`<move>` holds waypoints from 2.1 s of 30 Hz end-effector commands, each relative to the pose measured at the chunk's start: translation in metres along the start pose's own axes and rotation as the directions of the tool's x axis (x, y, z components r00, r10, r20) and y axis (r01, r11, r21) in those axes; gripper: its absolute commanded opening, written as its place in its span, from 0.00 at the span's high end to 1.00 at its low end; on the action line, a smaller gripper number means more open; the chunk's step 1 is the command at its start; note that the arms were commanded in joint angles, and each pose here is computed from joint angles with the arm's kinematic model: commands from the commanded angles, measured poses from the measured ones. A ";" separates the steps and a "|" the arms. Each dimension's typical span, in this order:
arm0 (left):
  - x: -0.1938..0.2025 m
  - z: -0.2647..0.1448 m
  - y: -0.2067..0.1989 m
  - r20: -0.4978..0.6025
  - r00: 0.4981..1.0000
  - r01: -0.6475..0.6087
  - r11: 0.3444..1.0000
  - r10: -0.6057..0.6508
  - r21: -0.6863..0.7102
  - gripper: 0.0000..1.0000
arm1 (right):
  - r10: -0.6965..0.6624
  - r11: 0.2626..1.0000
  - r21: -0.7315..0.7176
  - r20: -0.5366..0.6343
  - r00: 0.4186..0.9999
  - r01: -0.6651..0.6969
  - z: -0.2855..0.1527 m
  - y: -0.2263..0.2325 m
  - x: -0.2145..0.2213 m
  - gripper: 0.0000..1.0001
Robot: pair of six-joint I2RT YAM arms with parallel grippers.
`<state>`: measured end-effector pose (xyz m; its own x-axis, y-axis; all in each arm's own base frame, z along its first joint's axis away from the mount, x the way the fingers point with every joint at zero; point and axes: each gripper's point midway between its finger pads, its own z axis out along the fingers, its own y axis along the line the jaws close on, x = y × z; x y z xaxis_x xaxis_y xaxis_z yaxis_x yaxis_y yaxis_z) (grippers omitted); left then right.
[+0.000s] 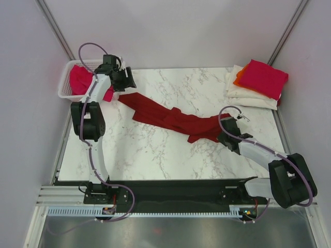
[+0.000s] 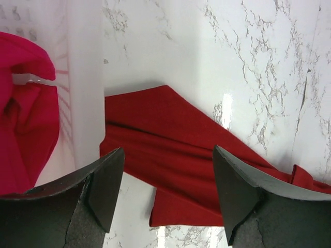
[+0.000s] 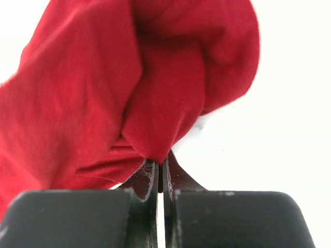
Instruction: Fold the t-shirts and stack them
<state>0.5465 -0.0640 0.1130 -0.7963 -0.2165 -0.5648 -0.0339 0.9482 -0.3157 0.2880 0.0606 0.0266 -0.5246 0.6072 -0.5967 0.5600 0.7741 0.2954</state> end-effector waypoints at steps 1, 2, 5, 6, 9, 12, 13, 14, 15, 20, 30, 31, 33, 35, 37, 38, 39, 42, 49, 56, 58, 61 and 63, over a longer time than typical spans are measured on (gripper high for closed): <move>-0.077 -0.060 0.115 0.237 0.971 0.047 0.944 0.034 -0.326 0.21 | 0.043 0.986 0.158 0.026 0.999 -0.046 0.000 -0.048 -0.005 1.00; -0.083 -0.070 0.121 0.259 0.965 0.060 0.929 0.040 -0.365 0.21 | 0.103 0.981 0.159 0.034 0.994 -0.107 0.004 -0.057 -0.014 1.00; -0.090 -0.089 0.129 0.287 0.956 0.073 0.906 0.055 -0.417 0.21 | 0.179 0.974 0.138 0.006 0.984 -0.178 0.006 -0.068 -0.018 1.00; -0.090 -0.092 0.131 0.286 0.956 0.070 0.902 0.061 -0.427 0.21 | 0.194 0.971 0.143 0.008 0.981 -0.193 0.006 -0.071 -0.020 1.00; -0.084 -0.092 0.138 0.268 0.961 0.072 0.884 0.062 -0.463 0.21 | 0.241 0.961 0.139 0.018 0.970 -0.241 0.006 -0.085 -0.031 1.00; -0.076 -0.089 0.130 0.259 0.965 0.081 0.895 0.040 -0.438 0.19 | 0.190 0.971 0.142 0.027 0.981 -0.192 0.005 -0.085 -0.038 1.00; -0.069 -0.083 0.117 0.242 0.970 0.068 0.912 0.035 -0.405 0.18 | 0.182 0.976 0.125 -0.002 0.983 -0.180 0.006 -0.081 -0.034 1.00; -0.067 -0.082 0.105 0.238 0.970 0.049 0.919 0.049 -0.391 0.16 | 0.172 0.979 0.110 -0.017 0.985 -0.169 0.007 -0.078 -0.032 1.00; -0.067 -0.086 0.089 0.241 0.968 0.027 0.925 0.071 -0.379 0.15 | 0.170 0.981 0.096 -0.031 0.985 -0.167 0.007 -0.075 -0.030 1.00; -0.028 -0.084 -0.012 0.181 0.953 -0.170 0.924 0.243 -0.344 0.10 | 0.131 0.991 0.037 -0.096 0.987 -0.128 0.011 -0.062 -0.023 0.55; 0.077 -0.067 -0.029 0.007 0.995 -0.098 0.970 0.103 -0.222 0.12 | 0.042 0.998 0.037 0.036 0.998 -0.044 -0.028 -0.052 -0.073 0.02; 0.087 -0.062 -0.027 -0.013 0.996 -0.088 0.971 0.088 -0.220 0.13 | 0.038 0.999 0.024 0.043 0.998 -0.039 -0.032 -0.050 -0.076 0.02; 0.094 -0.055 -0.020 -0.025 0.998 -0.062 0.967 0.057 -0.246 0.13 | 0.033 0.999 0.024 0.039 0.999 -0.033 -0.038 -0.050 -0.076 0.02; 0.101 -0.045 -0.010 -0.043 0.999 -0.042 0.963 0.032 -0.267 0.13 | 0.018 1.000 0.010 0.044 0.999 -0.019 -0.046 -0.050 -0.077 0.02; 0.104 -0.037 -0.004 -0.047 0.999 0.003 0.965 -0.016 -0.263 0.14 | 0.008 1.000 -0.017 0.053 0.999 -0.007 -0.053 -0.047 -0.078 0.02; 0.101 -0.033 -0.004 -0.039 0.999 0.016 0.968 -0.027 -0.250 0.15 | -0.002 1.000 -0.023 0.054 0.999 0.003 -0.054 -0.047 -0.078 0.02; 0.105 -0.026 -0.003 -0.051 0.998 0.032 0.968 -0.046 -0.247 0.16 | -0.005 0.999 -0.032 0.054 0.999 0.006 -0.056 -0.046 -0.077 0.02; 0.109 -0.006 0.000 -0.063 0.996 0.051 0.968 -0.068 -0.244 0.18 | -0.014 0.998 -0.067 0.045 0.999 0.017 -0.061 -0.042 -0.075 0.02; 0.127 0.028 0.004 -0.116 0.987 0.082 0.966 -0.113 -0.244 0.24 | -0.052 0.993 -0.103 0.081 0.995 0.060 -0.075 -0.032 -0.090 0.02; 0.127 0.039 -0.008 -0.138 0.985 0.078 0.981 -0.103 -0.180 0.98 | -0.101 0.957 -0.260 0.119 0.988 0.129 -0.093 0.001 -0.102 0.02; 0.125 0.032 -0.016 -0.132 0.986 0.080 0.984 -0.101 -0.157 0.98 | -0.145 0.946 -0.278 0.106 0.984 0.169 -0.093 0.011 -0.097 0.02; 0.107 0.000 -0.032 -0.067 0.995 0.065 0.990 -0.074 -0.122 0.98 | -0.236 0.920 -0.308 0.055 0.970 0.242 -0.089 0.031 -0.080 0.02; 0.089 -0.036 -0.043 0.007 0.998 0.056 0.994 -0.056 -0.089 0.98 | -0.303 0.903 -0.313 0.017 0.953 0.293 -0.082 0.047 -0.066 0.03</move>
<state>0.4535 -0.1020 0.0287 -0.8654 -0.2553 -0.4312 -0.1921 0.9637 -0.1852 0.2823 0.0446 0.1339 -0.6170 0.4313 -0.6582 0.2570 0.9010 0.3495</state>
